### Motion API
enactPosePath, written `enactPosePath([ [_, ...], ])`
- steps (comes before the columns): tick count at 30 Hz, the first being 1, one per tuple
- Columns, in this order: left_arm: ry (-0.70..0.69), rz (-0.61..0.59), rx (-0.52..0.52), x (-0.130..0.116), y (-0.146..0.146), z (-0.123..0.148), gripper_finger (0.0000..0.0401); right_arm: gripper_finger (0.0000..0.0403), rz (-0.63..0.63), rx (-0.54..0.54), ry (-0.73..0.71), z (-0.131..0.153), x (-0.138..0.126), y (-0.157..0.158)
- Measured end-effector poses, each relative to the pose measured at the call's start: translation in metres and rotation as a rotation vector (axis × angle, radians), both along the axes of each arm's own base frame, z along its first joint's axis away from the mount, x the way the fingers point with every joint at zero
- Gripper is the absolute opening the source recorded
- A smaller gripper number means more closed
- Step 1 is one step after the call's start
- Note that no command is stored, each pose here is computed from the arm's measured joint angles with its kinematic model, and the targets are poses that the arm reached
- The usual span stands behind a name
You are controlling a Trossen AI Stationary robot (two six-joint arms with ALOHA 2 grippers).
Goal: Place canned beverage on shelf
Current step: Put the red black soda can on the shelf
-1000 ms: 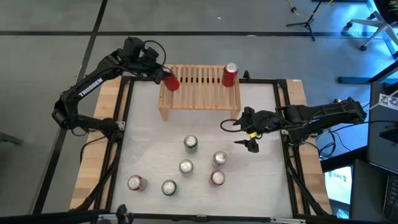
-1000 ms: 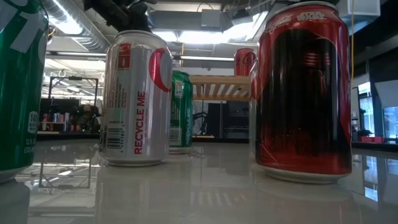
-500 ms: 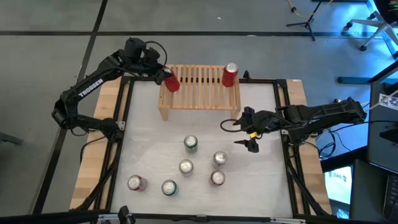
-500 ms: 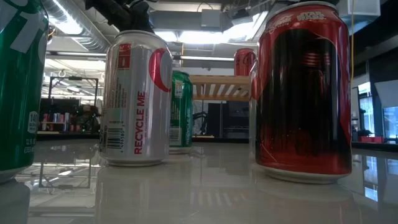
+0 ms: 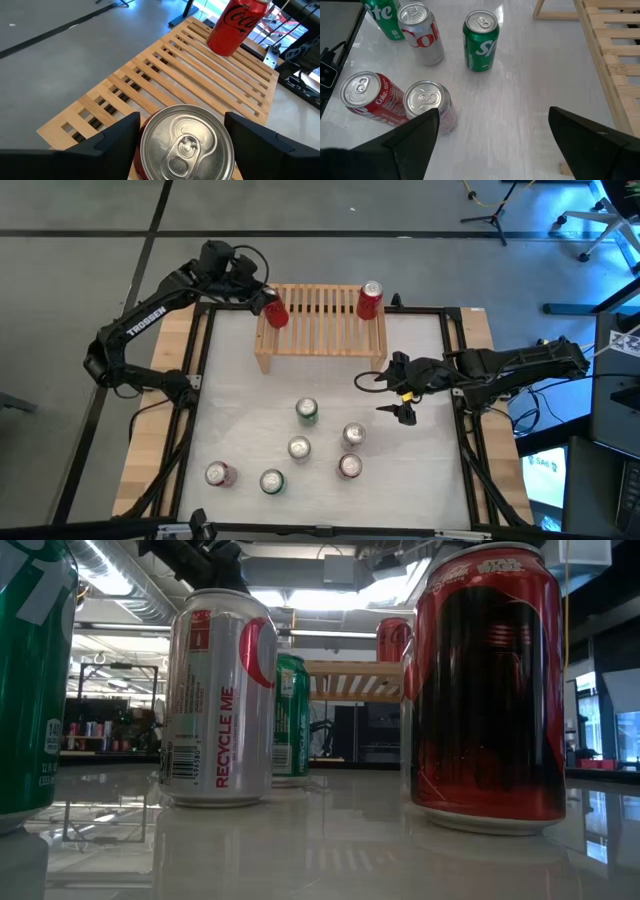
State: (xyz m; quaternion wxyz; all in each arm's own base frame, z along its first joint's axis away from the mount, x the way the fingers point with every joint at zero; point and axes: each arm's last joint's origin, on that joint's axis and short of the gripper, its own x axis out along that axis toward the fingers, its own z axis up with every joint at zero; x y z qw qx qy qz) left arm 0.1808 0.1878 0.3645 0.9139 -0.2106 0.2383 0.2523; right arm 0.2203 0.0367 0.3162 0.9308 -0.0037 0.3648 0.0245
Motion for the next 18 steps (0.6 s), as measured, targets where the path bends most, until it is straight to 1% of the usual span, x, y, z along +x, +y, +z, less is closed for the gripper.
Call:
enactPosePath([
  [18, -0.002, -0.004, -0.002, 0.0001, -0.0001, 0.0, 0.0272, 0.037, 0.0, 0.0, 0.0, 0.0, 0.0, 0.0],
])
